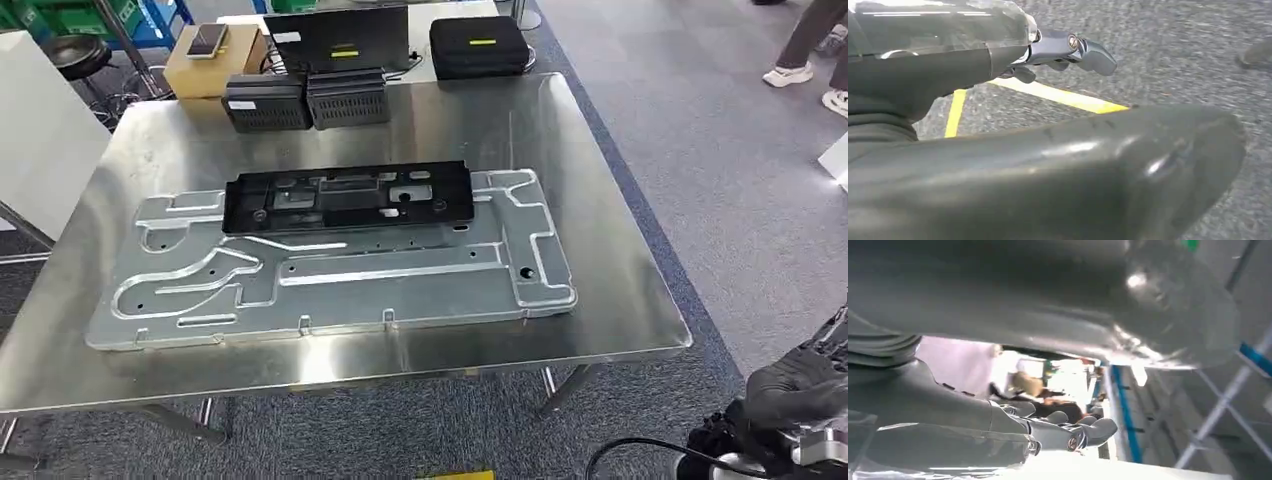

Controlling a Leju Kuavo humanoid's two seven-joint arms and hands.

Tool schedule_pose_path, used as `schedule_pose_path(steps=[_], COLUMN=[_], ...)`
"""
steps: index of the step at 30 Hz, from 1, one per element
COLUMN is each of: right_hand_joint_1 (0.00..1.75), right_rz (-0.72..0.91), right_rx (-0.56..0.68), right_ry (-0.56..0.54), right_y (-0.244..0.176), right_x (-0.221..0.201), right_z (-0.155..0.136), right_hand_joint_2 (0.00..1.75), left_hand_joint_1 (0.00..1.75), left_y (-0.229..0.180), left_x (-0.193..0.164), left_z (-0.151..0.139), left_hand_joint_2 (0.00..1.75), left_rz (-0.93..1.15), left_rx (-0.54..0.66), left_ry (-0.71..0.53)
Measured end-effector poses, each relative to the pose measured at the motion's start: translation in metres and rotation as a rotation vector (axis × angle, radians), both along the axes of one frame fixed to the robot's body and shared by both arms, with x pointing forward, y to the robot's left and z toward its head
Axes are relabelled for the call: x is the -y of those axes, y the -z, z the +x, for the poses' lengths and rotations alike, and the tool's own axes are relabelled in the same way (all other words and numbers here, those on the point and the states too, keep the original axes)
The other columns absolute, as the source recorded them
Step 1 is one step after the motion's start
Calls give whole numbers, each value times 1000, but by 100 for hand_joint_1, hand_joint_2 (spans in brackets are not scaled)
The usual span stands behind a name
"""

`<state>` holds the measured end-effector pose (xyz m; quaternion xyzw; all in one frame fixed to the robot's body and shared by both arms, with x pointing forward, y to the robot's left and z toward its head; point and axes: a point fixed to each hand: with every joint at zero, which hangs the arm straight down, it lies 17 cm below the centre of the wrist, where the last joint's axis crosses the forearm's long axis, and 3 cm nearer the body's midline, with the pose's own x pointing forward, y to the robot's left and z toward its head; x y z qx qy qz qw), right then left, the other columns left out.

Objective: Take the parts from the cabinet and place them on the table.

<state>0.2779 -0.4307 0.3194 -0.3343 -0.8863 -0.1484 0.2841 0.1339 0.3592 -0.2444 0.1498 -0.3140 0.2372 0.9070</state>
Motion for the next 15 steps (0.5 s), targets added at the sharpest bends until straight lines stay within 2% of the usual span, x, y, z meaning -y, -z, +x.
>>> schedule_pose_path(steps=[4,7,11,15], right_hand_joint_1=[0,0,0,0], right_rz=[11,38,85,187], right_rx=[-35,-104,-221,-409], right_ry=[4,-11,-33,-48], right_y=[11,35,81,166], right_x=[8,17,30,49], right_z=[1,6,14,19], right_hand_joint_2=[0,0,0,0], left_hand_joint_1=[0,0,0,0], left_y=[-1,0,1,2], left_x=[-1,-1,-1,0], left_z=[6,2,1,-1], left_hand_joint_2=[0,0,0,0], left_rz=[1,2,5,4], left_rx=[7,-7,-14,-23], left_ry=[0,-2,-4,-7])
